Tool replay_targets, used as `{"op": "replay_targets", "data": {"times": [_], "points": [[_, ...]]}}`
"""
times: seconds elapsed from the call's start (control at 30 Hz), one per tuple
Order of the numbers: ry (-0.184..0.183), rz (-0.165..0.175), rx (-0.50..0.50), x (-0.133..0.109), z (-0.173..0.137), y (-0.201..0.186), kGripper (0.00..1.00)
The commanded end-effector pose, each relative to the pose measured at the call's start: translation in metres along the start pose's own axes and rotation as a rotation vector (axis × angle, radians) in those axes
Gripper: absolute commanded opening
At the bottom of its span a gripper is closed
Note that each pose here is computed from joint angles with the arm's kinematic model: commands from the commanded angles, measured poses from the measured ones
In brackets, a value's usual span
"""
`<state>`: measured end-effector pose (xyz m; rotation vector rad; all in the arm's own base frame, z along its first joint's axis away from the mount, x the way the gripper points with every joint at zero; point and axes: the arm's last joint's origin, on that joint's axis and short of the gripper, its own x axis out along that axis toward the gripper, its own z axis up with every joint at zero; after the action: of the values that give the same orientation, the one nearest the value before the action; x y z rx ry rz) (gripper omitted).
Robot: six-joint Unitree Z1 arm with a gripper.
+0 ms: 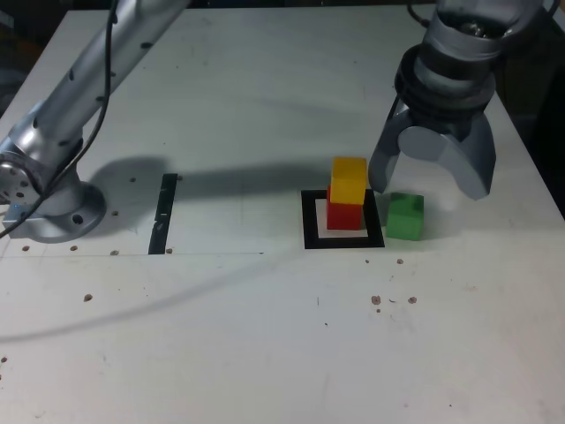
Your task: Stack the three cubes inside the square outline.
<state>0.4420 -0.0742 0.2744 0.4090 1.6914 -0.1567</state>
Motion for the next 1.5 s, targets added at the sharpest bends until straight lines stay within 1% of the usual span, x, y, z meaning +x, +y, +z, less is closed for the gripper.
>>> {"op": "replay_targets", "data": {"times": [0.0, 0.17, 0.33, 0.67, 0.93, 1.1, 1.3, 1.4, 1.47], "points": [[0.030, -0.010, 0.000, 0.007, 0.000, 0.002, 0.98], [0.059, -0.037, -0.003, 0.019, 0.004, 0.006, 0.97], [0.067, -0.052, -0.002, 0.026, 0.008, 0.006, 0.97], [0.097, -0.094, -0.014, 0.044, 0.015, 0.011, 0.99], [0.099, -0.119, -0.021, 0.051, 0.019, 0.013, 0.98], [0.123, -0.149, -0.026, 0.062, 0.021, 0.018, 0.92], [0.131, -0.136, -0.026, 0.064, 0.021, 0.021, 0.82], [0.127, -0.129, -0.026, 0.065, 0.022, 0.022, 0.73], [0.122, -0.127, -0.027, 0.065, 0.023, 0.022, 0.62]]}}
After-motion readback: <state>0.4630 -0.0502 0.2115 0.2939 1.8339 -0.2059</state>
